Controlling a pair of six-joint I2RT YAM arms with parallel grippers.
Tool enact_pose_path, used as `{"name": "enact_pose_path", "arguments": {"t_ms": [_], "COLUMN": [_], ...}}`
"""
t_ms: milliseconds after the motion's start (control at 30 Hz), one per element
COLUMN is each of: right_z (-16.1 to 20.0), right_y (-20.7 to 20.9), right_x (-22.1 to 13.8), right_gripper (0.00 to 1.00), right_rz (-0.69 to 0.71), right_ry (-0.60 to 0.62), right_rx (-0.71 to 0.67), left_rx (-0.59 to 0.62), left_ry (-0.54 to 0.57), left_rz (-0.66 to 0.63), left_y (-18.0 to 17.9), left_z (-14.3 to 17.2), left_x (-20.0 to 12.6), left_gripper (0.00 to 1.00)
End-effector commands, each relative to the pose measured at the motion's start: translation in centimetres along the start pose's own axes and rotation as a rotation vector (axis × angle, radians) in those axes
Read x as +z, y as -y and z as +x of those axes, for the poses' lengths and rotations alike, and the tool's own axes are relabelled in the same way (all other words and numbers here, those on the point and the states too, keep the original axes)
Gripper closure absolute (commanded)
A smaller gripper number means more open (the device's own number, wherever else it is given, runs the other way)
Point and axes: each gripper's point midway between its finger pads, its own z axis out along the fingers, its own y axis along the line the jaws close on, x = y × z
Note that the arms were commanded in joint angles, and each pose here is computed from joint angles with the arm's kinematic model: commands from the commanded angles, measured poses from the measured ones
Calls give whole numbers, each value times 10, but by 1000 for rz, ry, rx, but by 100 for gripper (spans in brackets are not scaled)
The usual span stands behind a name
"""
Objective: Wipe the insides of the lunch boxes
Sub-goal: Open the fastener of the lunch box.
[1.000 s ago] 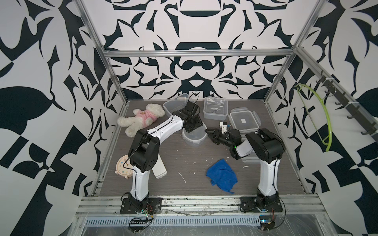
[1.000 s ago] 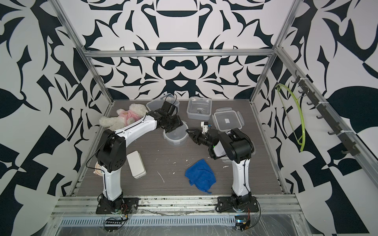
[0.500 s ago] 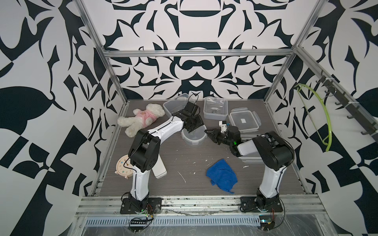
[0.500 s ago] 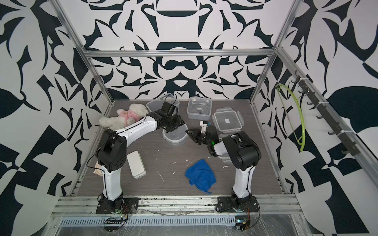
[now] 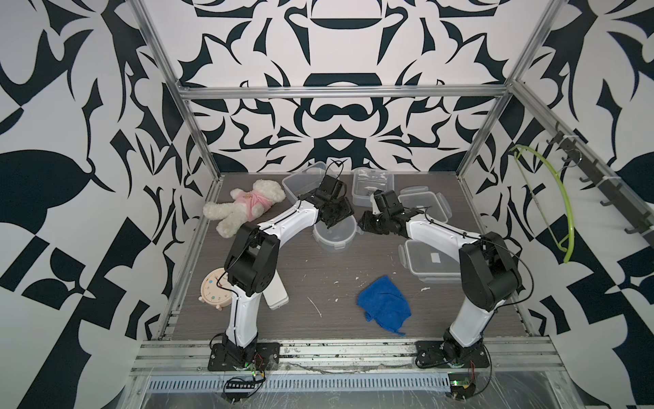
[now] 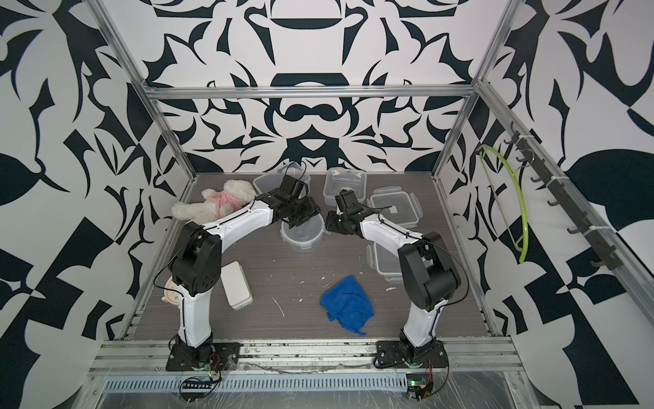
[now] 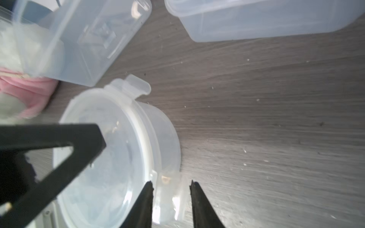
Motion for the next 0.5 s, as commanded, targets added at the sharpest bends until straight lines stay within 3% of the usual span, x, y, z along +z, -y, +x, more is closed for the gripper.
{"name": "enact_pose_path", "arguments": {"t_ms": [0,167,233,300,367,467], "right_z": [13,-7,-4,6,20,41], "right_y": [8,2,1,1,2,0], "right_x": [-20,-65,-75,-77,-71,-51], "right_gripper": [59,58,65,86,99,100], "right_rz": [91,140,163,178,185,163], "right_ry": [-48,50,61,46,15,-44], "right_rx": [-114,-176,-206,-230,-245,-269], "left_rx": [-31,52,87,124,133,114], "left_ry": [-205,-117,-54,24,72,90], "left_rz": [-317,-264,-244,-249,-274,-320], "left_y": [-87,-40,-21,-11,-15,-35], "left_z": [52,8,-11,-30,-40,-44], "left_x": [26,-8,-30,-53,-68,-78], "left_gripper": [38,38,37,36,36,36]}}
